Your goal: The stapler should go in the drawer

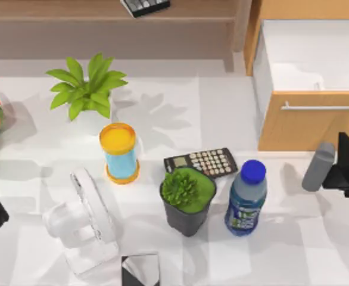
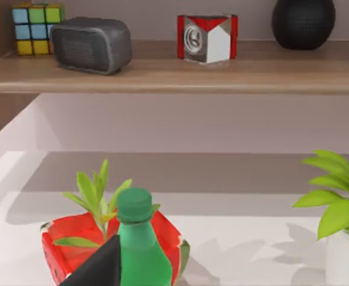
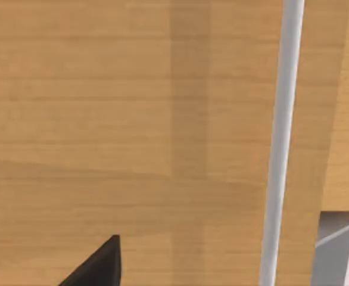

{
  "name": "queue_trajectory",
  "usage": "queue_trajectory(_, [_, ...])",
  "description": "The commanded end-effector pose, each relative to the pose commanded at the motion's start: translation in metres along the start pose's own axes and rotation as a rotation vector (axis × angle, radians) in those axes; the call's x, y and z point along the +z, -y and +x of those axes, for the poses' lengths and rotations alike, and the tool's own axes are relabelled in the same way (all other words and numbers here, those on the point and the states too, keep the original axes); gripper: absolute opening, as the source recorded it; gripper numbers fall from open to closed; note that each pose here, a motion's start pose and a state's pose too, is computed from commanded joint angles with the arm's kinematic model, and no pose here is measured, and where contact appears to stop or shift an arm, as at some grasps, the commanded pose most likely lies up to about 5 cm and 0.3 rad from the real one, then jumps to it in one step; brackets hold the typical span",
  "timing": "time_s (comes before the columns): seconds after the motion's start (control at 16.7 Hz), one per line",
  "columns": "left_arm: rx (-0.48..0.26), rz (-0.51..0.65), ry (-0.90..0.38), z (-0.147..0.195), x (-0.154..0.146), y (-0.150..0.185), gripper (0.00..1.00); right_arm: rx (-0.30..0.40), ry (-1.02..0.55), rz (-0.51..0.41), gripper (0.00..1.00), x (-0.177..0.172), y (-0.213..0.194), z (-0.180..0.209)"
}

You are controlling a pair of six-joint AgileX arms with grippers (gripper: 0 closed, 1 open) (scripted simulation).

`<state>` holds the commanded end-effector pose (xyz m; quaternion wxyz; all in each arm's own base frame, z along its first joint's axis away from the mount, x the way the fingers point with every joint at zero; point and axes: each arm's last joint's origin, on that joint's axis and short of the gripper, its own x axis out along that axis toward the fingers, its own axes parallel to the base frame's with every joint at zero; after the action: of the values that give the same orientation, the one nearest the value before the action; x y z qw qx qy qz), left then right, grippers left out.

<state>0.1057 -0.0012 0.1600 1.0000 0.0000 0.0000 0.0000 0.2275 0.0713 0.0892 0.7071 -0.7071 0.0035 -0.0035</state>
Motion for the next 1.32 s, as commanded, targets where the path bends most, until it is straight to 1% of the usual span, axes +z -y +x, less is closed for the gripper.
queue_trajectory(0.36, [0.000, 0.000, 0.000, 0.000, 0.000, 0.000, 1.00, 0.004, 0.003, -0.001, 1.00, 0.001, -0.001, 0.001])
queue_trajectory(0.72, [0.000, 0.000, 0.000, 0.000, 0.000, 0.000, 1.00, 0.000, 0.000, 0.000, 1.00, 0.000, 0.000, 0.024])
queue_trajectory(0.96, [0.000, 0.000, 0.000, 0.000, 0.000, 0.000, 1.00, 0.000, 0.000, 0.000, 1.00, 0.000, 0.000, 0.025])
queue_trajectory(1.32, [0.000, 0.000, 0.000, 0.000, 0.000, 0.000, 1.00, 0.000, 0.000, 0.000, 0.55, 0.000, 0.000, 0.025])
